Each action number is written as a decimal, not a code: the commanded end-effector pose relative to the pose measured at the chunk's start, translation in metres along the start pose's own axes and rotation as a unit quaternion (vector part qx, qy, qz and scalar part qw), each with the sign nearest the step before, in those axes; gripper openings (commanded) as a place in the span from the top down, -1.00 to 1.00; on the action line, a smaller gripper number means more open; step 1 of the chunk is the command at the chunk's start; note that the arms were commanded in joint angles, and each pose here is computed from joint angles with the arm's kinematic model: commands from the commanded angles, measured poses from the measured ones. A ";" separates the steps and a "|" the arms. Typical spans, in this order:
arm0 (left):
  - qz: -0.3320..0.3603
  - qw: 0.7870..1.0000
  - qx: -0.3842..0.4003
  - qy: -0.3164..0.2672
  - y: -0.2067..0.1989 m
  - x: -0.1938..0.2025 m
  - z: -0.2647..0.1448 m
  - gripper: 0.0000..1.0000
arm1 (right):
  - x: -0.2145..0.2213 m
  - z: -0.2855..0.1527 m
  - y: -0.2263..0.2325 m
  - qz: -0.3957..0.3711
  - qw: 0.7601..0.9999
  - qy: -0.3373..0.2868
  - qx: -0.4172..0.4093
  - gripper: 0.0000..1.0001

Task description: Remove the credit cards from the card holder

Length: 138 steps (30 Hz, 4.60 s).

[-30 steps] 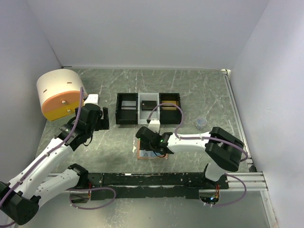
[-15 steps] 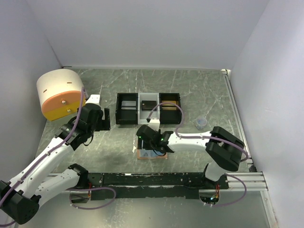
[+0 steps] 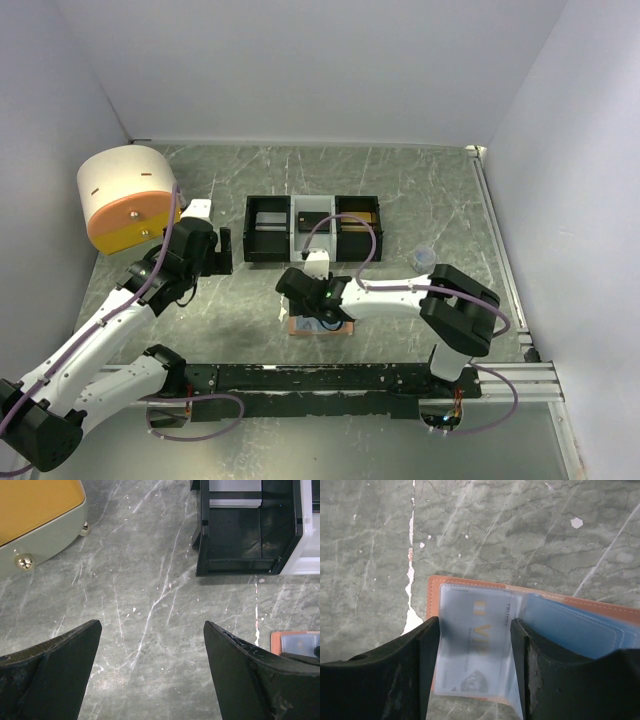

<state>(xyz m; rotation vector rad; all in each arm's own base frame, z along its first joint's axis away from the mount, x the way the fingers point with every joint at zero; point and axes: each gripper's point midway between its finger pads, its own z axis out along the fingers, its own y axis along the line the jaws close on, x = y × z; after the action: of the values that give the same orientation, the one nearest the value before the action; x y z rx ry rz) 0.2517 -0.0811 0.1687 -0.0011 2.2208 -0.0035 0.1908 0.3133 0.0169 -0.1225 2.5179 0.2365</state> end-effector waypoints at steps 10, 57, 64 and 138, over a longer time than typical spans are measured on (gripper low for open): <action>-0.002 1.000 0.010 -0.009 -0.002 -0.007 -0.002 -0.91 | 0.033 0.006 -0.017 0.036 0.996 0.061 -0.050 -0.03; 0.020 1.000 0.014 0.006 -0.004 -0.002 0.003 -0.89 | 0.041 0.019 -0.030 0.002 0.996 0.086 -0.013 -0.18; 0.021 1.000 0.015 0.006 -0.005 -0.002 0.002 -0.89 | 0.039 0.014 -0.025 0.008 0.996 0.084 -0.035 -0.06; -0.121 0.907 0.399 0.061 -0.134 0.041 -0.039 -0.74 | 0.030 0.005 -0.019 0.073 0.983 0.096 -0.140 0.04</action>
<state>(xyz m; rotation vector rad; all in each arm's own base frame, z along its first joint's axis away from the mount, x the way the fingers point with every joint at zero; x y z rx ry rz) 0.2053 -0.1800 0.1384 0.0969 2.2671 -0.7809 0.1969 0.3116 0.0227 -0.0647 2.5440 0.6472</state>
